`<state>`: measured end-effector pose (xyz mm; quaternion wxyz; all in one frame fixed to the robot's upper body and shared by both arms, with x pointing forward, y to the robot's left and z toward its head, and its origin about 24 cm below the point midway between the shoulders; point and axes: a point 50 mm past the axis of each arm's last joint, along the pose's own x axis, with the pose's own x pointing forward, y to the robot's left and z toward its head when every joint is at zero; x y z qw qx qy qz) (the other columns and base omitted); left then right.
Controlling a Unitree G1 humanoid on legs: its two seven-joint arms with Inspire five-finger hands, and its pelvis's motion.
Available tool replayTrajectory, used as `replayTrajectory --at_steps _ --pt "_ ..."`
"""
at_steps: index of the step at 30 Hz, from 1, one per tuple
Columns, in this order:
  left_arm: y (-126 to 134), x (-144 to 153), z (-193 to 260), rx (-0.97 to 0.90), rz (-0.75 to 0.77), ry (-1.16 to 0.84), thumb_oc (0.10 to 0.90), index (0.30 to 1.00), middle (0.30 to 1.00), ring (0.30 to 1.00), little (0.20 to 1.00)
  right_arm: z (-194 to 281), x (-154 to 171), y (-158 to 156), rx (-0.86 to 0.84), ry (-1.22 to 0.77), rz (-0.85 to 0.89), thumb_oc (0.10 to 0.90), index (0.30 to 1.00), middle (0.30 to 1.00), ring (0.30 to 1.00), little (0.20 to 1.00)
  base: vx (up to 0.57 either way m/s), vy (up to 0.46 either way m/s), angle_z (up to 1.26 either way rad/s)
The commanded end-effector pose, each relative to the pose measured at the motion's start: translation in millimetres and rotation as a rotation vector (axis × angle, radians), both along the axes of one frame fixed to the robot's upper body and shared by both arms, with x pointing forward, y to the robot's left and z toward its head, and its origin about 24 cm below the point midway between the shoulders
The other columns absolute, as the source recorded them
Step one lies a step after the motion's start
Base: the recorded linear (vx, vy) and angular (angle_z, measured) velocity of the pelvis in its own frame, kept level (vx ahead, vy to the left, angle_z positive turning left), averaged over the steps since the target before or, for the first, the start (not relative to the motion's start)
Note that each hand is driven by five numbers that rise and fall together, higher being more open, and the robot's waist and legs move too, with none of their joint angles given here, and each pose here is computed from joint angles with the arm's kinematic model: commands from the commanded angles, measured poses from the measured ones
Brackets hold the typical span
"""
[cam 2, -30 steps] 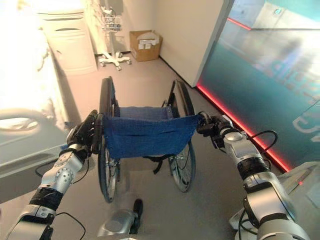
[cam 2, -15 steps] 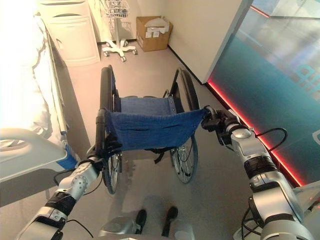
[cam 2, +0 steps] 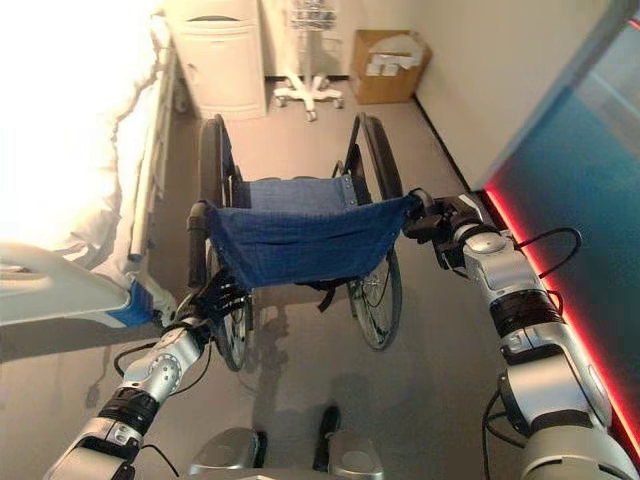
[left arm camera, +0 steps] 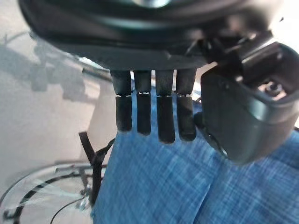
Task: Push the wheelchair next to the bed
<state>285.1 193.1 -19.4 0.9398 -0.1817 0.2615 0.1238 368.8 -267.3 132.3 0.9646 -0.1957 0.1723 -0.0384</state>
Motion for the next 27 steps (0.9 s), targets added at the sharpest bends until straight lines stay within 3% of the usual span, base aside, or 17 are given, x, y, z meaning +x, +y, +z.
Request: replayTrajectory --at_steps 1,8,13,27 --pt "-14.6 19.0 48.7 -0.027 -0.019 -0.265 0.4 0.3 0.3 0.3 0.3 25.5 9.8 63.6 0.095 -0.174 0.254 0.4 0.3 0.3 0.3 0.3 0.24 -0.138 0.15" --pt "-8.2 20.2 63.3 -0.005 0.062 -0.365 0.4 0.3 0.3 0.3 0.3 18.5 13.3 69.0 0.074 -0.182 0.157 0.4 0.3 0.3 0.3 0.3 0.35 -0.051 0.12" --pt "-4.8 21.8 78.4 0.081 -0.002 -0.418 0.4 0.3 0.3 0.3 0.3 12.2 11.7 49.0 0.064 -0.161 0.08 0.4 0.3 0.3 0.3 0.3 0.32 -0.029 -0.09" --pt "-3.3 41.1 97.6 0.184 -0.121 -0.444 0.4 0.3 0.3 0.3 0.3 -18.8 1.7 39.6 0.067 -0.118 0.031 0.4 0.3 0.3 0.3 0.3 0.25 0.105 0.13"
